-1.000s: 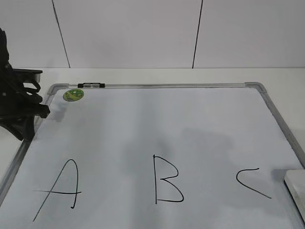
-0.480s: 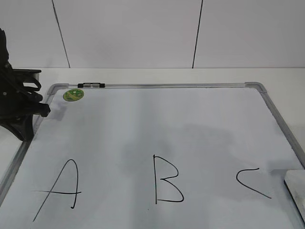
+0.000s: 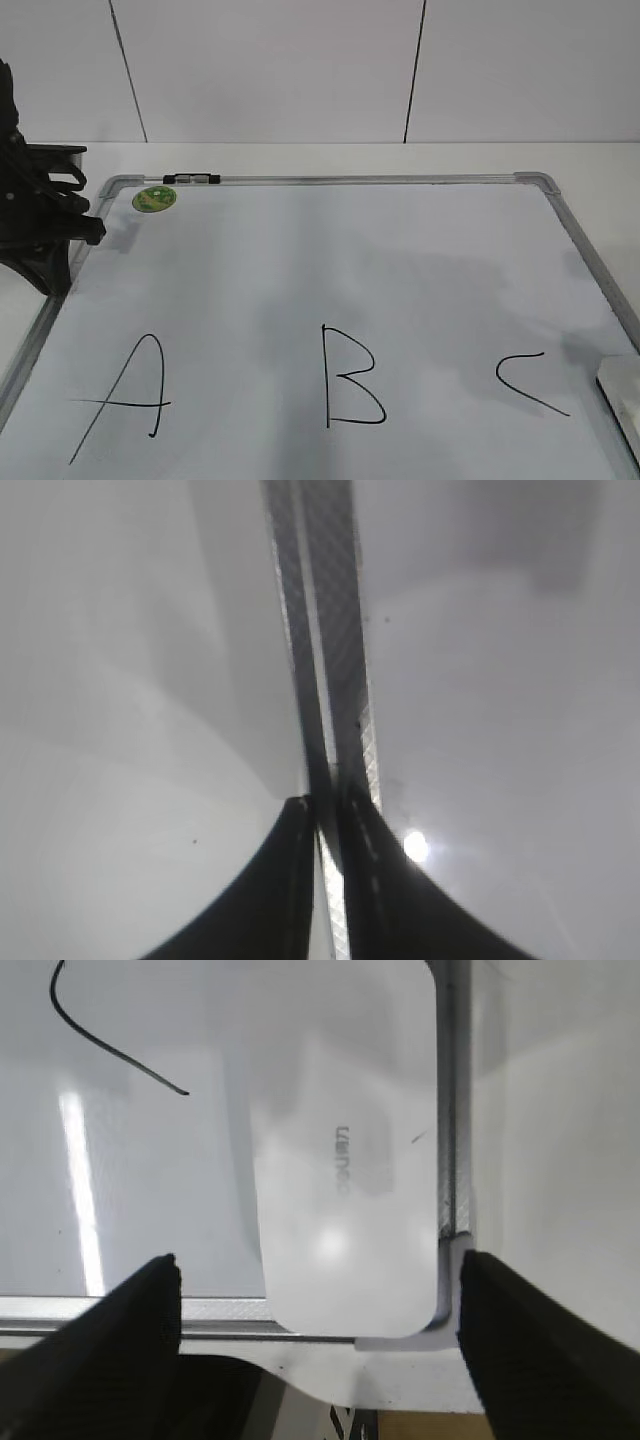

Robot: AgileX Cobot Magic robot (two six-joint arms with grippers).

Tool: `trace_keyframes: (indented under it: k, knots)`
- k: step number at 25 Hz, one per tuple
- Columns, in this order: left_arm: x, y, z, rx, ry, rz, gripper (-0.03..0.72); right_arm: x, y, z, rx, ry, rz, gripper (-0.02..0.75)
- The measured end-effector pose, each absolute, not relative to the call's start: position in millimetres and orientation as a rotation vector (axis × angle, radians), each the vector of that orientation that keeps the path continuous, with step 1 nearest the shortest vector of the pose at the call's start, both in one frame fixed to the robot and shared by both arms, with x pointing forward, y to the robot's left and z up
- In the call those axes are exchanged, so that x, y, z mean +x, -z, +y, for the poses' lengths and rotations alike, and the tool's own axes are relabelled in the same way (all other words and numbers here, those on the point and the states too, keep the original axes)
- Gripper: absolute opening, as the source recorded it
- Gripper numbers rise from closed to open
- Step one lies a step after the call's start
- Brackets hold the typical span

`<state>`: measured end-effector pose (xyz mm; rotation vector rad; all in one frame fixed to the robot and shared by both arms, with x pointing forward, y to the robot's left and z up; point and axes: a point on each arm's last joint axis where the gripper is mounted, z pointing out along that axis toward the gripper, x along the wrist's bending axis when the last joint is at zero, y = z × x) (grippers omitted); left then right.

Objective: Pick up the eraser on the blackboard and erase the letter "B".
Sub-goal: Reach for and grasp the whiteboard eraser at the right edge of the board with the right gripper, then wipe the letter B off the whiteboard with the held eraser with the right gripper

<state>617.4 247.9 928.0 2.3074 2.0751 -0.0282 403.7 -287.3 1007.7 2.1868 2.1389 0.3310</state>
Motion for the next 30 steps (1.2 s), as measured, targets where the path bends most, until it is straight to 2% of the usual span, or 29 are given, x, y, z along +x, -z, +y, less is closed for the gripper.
trace_keyframes:
  k: [12,30]
  knots:
    - [617,-928,248,2.307,0.028,2.075,0.046,432,-977,-288,2.196,-0.252,2.165,0.667]
    - [618,-928,248,2.307,0.027,2.074,0.046,444,-957,-288,2.242,-0.153,2.208,0.661]
